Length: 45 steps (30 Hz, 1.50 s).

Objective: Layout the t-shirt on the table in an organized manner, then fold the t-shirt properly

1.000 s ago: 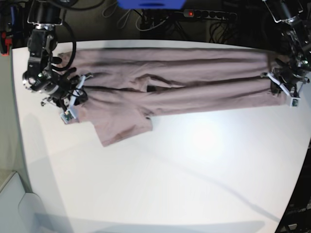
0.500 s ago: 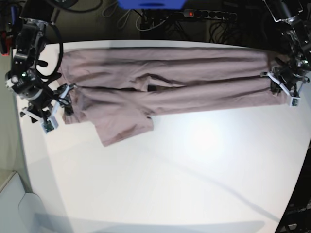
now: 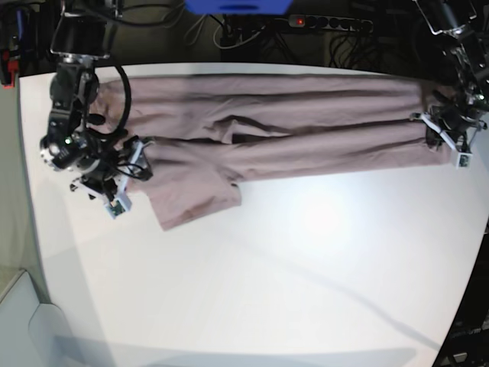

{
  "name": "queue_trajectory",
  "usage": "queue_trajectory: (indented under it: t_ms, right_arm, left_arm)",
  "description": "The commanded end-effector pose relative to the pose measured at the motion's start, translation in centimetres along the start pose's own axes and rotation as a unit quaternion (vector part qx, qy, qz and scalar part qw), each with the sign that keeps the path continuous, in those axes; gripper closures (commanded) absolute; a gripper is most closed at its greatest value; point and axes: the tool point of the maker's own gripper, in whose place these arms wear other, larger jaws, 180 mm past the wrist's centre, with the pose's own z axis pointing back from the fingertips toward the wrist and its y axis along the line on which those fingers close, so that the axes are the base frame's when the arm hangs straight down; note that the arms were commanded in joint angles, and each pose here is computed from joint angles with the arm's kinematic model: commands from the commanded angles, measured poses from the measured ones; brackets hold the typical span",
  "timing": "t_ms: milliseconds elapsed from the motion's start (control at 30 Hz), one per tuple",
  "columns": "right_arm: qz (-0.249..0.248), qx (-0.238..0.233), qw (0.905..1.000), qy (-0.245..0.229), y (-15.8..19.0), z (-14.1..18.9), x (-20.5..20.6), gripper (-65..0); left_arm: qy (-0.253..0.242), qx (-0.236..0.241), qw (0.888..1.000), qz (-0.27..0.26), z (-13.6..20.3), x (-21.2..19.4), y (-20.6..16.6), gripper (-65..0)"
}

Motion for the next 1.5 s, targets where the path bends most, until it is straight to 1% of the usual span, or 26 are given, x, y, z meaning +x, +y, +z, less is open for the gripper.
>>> queue_trajectory:
  t_ms: [0, 300, 400, 467, 533, 700, 767, 800, 833, 867, 933, 967, 1067, 1167, 1233, 1367, 1467]
  right_arm:
    - [0.002, -0.006, 0.9996, -0.027, -0.9, 0.2, 2.1, -38.3]
    - [-0.014, 0.007, 0.9991, -0.039, -3.1, -2.0, 6.7, -38.3]
    - [-0.032, 0.031, 0.9983, -0.038, -2.4, -3.5, 7.9, -38.1]
    - [-0.043, 0.043, 0.9977, -0.028, -2.2, -4.4, 7.7, -38.1]
    - [-0.054, 0.063, 0.9963, -0.021, -1.0, -5.4, 7.7, -38.1]
    - [-0.075, 0.088, 0.9926, -0.038, 0.6, -6.9, 7.2, -37.1]
    - [-0.086, 0.096, 0.9910, -0.035, 1.0, -7.6, 6.5, -32.1]
    - [-0.091, 0.101, 0.9902, -0.030, 1.3, -7.9, 6.0, -27.6]
    - [-0.097, 0.102, 0.9896, -0.029, 1.2, -8.0, 5.8, -22.6]
    - [-0.100, 0.103, 0.9893, -0.025, 1.2, -8.1, 5.5, -15.3]
    - [-0.100, 0.099, 0.9898, -0.022, 0.6, -8.0, 5.1, -2.9]
    - [-0.100, 0.098, 0.9899, -0.021, 0.6, -8.0, 5.1, 0.0]
    - [-0.099, 0.096, 0.9902, -0.019, 0.4, -7.9, 4.9, 0.0]
    - [-0.086, 0.078, 0.9928, -0.030, -0.4, -6.8, 4.8, 0.0]
    - [-0.066, 0.059, 0.9946, -0.054, -0.6, -5.4, 5.6, 0.0]
    - [-0.028, 0.026, 0.9970, -0.068, -0.9, -2.5, 6.5, 0.0]
    - [-0.001, 0.001, 0.9962, -0.087, -0.8, -0.1, 7.4, 0.0]
  left_arm:
    - [-0.020, 0.009, 1.000, -0.006, 0.5, 1.5, 0.9, -0.2]
    - [-0.005, 0.004, 1.000, 0.007, -0.1, 0.1, 0.9, -0.2]
    - [-0.002, 0.002, 1.000, 0.011, -0.2, -0.2, 0.8, -0.2]
    - [-0.003, 0.002, 1.000, 0.011, -0.2, -0.1, 0.8, -0.2]
    - [-0.003, 0.002, 1.000, 0.011, -0.2, -0.1, 0.8, -0.2]
    - [-0.002, 0.003, 1.000, 0.012, -0.2, -0.2, 0.9, -0.2]
    - [-0.002, 0.003, 1.000, 0.012, -0.2, -0.2, 0.9, -0.2]
    - [-0.002, 0.003, 1.000, 0.011, -0.2, -0.2, 0.9, -0.2]
    - [-0.002, 0.003, 1.000, 0.011, -0.2, -0.2, 0.9, -0.2]
    - [-0.001, 0.003, 1.000, 0.011, -0.2, -0.2, 0.9, -0.2]
    - [-0.001, 0.003, 1.000, 0.011, -0.2, -0.2, 0.9, -0.2]
    - [-0.001, 0.003, 1.000, 0.011, -0.2, -0.2, 0.9, -0.2]
    - [-0.001, 0.004, 1.000, 0.010, -0.2, -0.3, 0.9, -0.2]
    - [-0.001, 0.004, 1.000, 0.010, -0.2, -0.3, 0.9, -0.2]
    - [-0.001, 0.004, 1.000, 0.010, -0.2, -0.3, 0.9, -0.2]
    - [-0.003, 0.004, 1.000, 0.010, -0.2, 0.0, 0.9, -0.2]
    - [-0.005, 0.003, 1.000, 0.010, -0.2, 0.2, 0.9, -0.2]
